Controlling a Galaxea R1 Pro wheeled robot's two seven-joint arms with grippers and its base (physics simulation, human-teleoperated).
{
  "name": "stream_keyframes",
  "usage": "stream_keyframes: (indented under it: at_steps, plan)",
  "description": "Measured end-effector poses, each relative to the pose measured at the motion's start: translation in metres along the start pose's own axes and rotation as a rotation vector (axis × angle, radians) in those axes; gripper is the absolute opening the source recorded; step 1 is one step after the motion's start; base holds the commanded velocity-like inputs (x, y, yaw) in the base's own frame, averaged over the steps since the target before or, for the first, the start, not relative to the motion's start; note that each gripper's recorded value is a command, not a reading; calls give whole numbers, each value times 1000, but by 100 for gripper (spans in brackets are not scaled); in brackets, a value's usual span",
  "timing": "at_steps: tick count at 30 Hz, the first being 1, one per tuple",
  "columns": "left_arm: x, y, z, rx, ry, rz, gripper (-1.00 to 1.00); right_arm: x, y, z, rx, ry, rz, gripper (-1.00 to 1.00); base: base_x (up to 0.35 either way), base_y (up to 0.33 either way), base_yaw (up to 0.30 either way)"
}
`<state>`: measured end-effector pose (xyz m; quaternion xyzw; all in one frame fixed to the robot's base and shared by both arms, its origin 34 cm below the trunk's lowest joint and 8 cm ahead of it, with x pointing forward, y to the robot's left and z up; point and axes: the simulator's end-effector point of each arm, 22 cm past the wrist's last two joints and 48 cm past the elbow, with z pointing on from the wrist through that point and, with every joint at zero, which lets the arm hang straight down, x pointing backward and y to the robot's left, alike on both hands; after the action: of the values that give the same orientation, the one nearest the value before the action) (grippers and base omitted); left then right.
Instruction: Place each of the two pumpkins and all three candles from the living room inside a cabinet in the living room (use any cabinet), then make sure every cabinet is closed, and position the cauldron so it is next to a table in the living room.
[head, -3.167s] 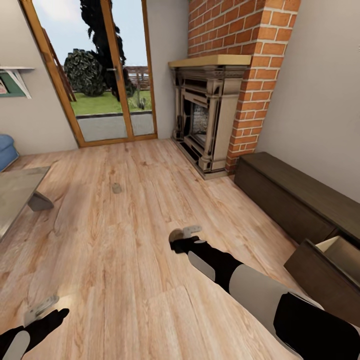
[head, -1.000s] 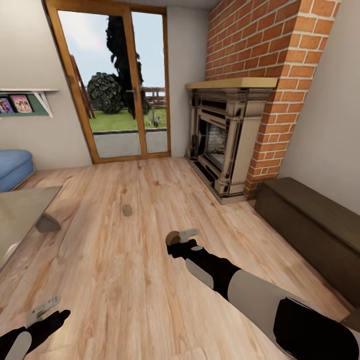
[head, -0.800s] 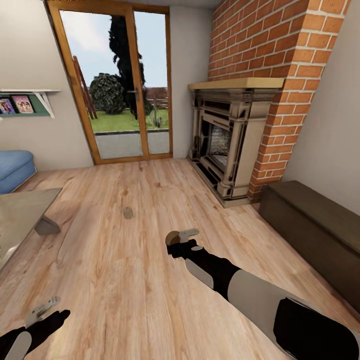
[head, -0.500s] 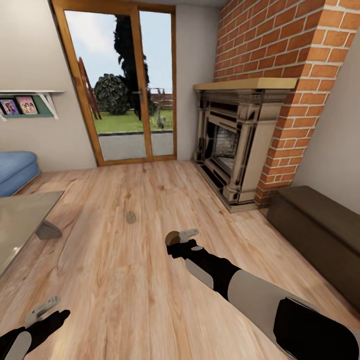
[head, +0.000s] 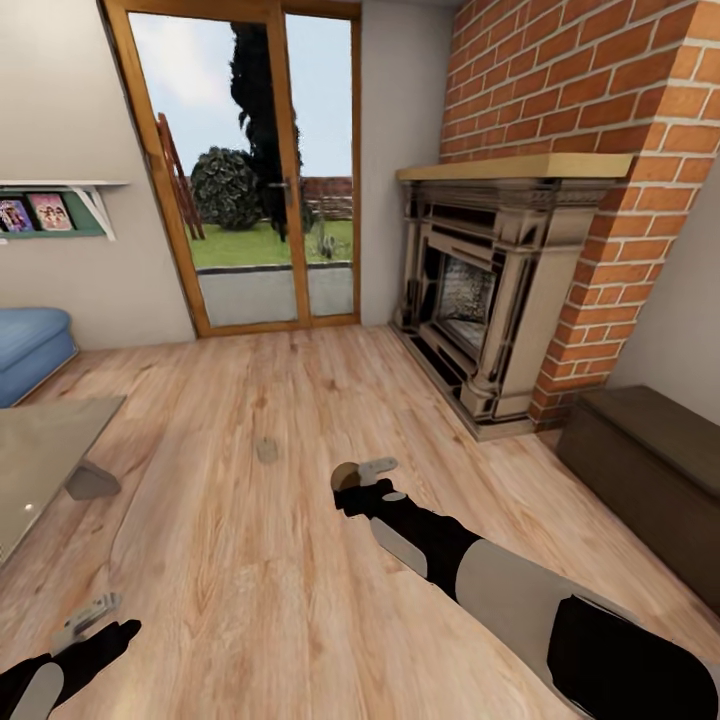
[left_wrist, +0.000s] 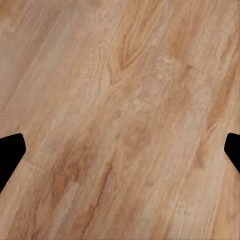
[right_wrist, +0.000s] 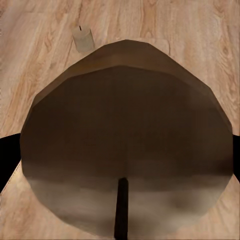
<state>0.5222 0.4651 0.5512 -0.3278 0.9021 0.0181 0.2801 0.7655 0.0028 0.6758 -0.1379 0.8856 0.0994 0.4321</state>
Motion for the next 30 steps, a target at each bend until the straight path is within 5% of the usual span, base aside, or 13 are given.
stream_keyframes:
  at_steps: [30]
  plan:
    - [-1, -1, -1, 3, -3, 0, 100, -3, 2, -2, -2, -5, -3, -100, 324, 24, 37]
